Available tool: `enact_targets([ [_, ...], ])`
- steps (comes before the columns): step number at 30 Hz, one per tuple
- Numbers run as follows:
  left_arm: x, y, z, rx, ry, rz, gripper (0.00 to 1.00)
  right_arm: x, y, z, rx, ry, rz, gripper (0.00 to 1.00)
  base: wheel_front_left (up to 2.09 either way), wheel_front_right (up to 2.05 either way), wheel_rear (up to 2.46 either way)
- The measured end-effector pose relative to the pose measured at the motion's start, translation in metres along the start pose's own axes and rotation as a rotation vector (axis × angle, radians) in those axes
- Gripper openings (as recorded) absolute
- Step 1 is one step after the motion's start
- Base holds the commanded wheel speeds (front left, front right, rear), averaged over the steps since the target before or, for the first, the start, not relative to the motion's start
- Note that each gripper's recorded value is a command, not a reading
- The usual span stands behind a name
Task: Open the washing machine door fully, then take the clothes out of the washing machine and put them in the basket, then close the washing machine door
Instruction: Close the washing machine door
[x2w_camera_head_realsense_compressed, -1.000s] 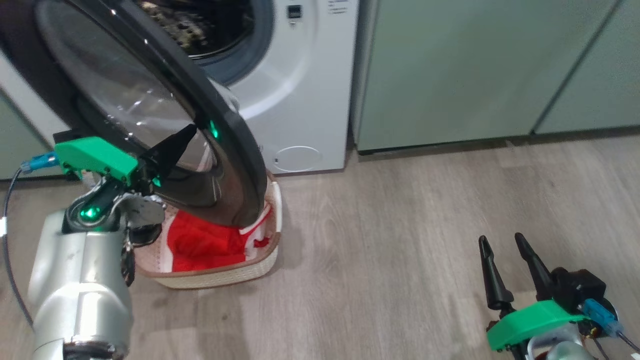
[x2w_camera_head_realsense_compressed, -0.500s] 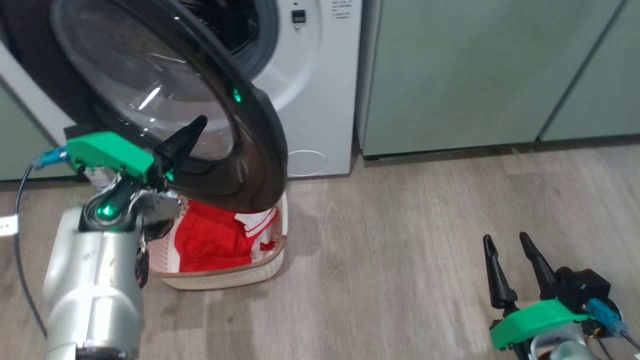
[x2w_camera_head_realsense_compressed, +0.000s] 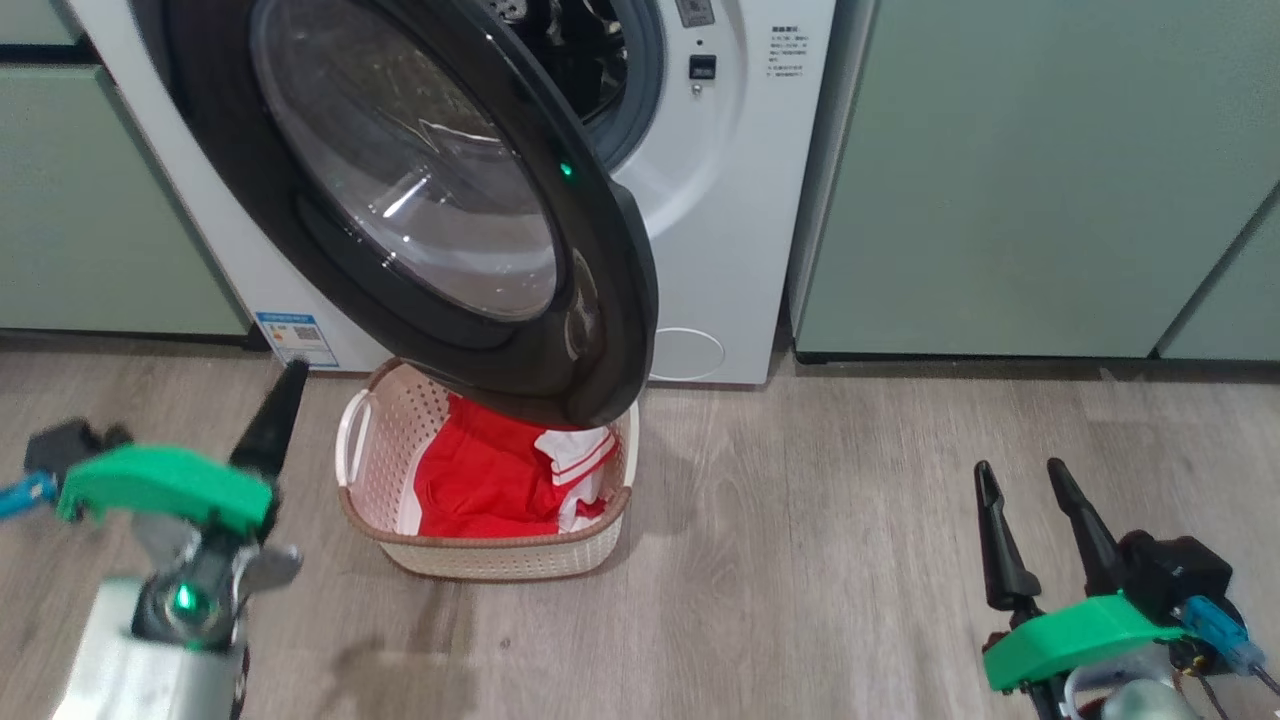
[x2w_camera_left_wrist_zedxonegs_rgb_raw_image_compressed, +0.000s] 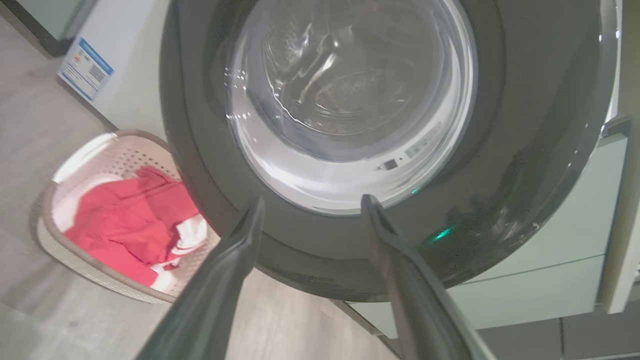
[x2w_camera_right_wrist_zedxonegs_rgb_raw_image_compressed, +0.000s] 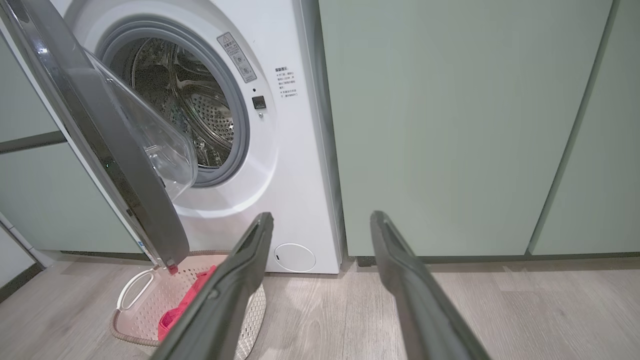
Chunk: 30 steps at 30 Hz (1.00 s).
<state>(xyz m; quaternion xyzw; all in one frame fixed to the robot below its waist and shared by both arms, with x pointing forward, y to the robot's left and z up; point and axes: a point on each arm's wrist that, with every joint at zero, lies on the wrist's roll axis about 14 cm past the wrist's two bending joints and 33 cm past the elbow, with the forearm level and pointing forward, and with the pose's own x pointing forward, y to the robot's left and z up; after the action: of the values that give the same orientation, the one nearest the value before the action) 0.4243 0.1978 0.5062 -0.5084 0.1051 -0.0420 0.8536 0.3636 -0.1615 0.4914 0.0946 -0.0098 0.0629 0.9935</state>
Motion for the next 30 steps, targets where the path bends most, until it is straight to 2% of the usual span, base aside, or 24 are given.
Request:
enact_targets([
  [5, -0.023, 0.022, 0.002, 0.164, -0.083, 0.046, 1.0, 0.0, -0.003, 0.006, 0.002, -0.018, -0.011, 1.0, 0.0, 0.0, 0.0],
  [8, -0.032, 0.028, -0.007, 0.323, -0.085, 0.041, 1.0, -0.002, -0.006, 0.009, -0.001, -0.028, -0.025, 1.0, 0.0, 0.0, 0.0],
  [17, -0.046, 0.053, -0.02, 0.493, -0.077, 0.071, 1.0, -0.012, -0.014, 0.003, 0.011, -0.016, -0.059, 1.0, 0.0, 0.0, 0.0],
  [21, -0.048, 0.053, -0.001, 0.638, -0.126, 0.08, 1.0, -0.014, -0.019, 0.006, 0.013, -0.029, -0.081, 1.0, 0.0, 0.0, 0.0],
  [24, -0.052, 0.054, -0.005, 0.645, -0.155, 0.093, 1.0, -0.016, -0.021, 0.008, 0.019, -0.036, -0.093, 1.0, 0.0, 0.0, 0.0],
  [30, -0.062, 0.062, -0.022, 0.726, -0.122, 0.109, 1.0, -0.026, -0.028, -0.003, 0.025, -0.007, -0.12, 1.0, 0.0, 0.0, 0.0],
])
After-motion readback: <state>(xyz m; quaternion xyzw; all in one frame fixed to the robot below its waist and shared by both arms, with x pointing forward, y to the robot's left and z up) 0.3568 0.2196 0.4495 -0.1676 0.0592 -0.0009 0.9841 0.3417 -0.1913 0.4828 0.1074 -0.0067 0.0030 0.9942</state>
